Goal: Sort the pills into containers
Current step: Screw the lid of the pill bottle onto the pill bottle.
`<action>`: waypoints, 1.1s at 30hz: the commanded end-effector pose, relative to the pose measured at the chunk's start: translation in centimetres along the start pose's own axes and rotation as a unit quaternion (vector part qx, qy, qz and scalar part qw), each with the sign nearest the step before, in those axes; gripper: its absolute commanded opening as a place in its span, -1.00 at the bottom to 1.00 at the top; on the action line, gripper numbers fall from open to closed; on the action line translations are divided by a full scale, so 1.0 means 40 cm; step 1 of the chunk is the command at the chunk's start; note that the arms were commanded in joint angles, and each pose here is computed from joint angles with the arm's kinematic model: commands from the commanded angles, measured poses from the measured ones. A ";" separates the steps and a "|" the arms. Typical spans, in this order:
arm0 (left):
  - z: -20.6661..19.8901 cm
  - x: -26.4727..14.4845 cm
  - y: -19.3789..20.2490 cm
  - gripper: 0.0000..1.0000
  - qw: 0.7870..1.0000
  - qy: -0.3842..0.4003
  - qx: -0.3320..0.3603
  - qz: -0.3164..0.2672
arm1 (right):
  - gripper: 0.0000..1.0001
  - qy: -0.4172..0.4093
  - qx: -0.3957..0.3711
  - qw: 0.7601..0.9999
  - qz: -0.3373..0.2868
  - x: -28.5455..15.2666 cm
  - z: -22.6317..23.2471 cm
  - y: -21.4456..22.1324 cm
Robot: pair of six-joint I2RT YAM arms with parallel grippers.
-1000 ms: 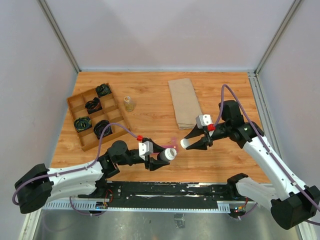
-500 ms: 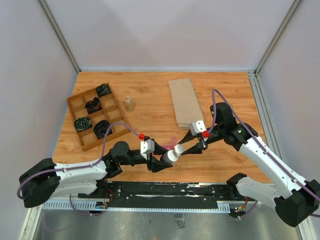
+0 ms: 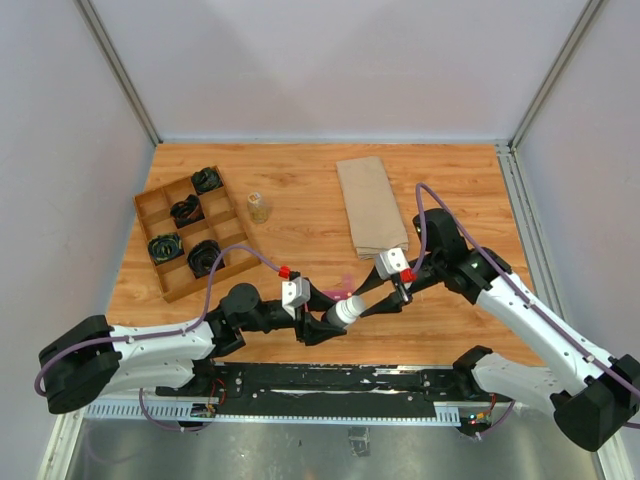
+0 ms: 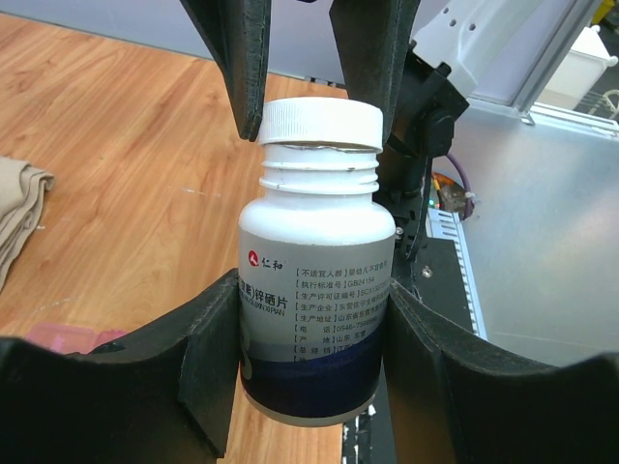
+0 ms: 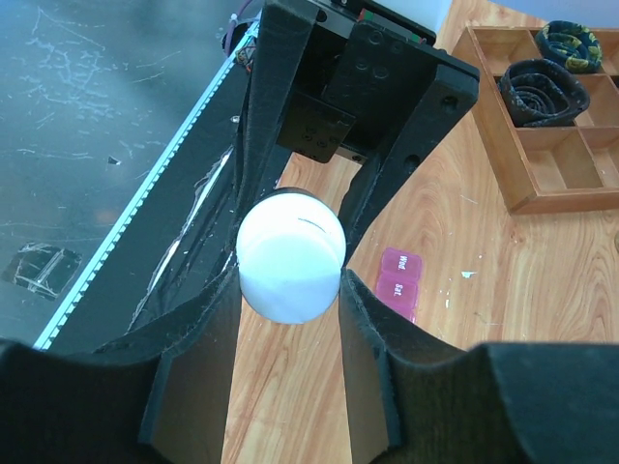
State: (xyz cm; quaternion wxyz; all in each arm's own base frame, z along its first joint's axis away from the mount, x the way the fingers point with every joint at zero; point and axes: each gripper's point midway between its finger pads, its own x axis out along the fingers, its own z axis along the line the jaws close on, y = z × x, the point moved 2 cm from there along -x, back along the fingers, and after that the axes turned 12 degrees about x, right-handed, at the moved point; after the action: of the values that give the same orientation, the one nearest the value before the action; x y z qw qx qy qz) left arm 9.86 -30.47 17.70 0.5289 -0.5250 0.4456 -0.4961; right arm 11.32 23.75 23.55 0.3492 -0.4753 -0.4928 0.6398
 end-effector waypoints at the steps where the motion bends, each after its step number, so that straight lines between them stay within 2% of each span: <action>1: 0.003 0.018 -0.064 -0.99 0.999 0.000 0.009 -0.040 | -0.54 -0.024 0.001 1.000 0.001 0.011 0.025 0.008; 17: -0.014 0.025 -0.062 -0.99 0.999 0.029 0.015 -0.037 | -0.47 -0.023 0.035 0.999 0.024 0.018 0.013 0.032; 24: -0.008 0.032 -0.085 -0.99 0.996 0.038 0.072 -0.049 | -0.45 -0.052 0.053 0.997 0.022 0.027 0.032 0.031; 29: 0.013 0.045 -0.099 -0.99 0.994 0.024 0.100 -0.049 | -0.43 -0.033 0.053 0.997 0.033 0.027 0.010 0.035; 33: 0.034 0.045 -0.127 -0.99 0.992 -0.005 0.106 -0.074 | -0.43 0.020 0.062 0.997 0.047 0.018 -0.032 0.039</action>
State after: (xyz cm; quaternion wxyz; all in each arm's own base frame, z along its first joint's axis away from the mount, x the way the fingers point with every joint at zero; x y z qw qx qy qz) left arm 9.86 -30.93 16.48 0.5522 -0.4782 0.4557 -0.5086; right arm 11.13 23.94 21.88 0.3489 -0.4528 -0.4519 0.6849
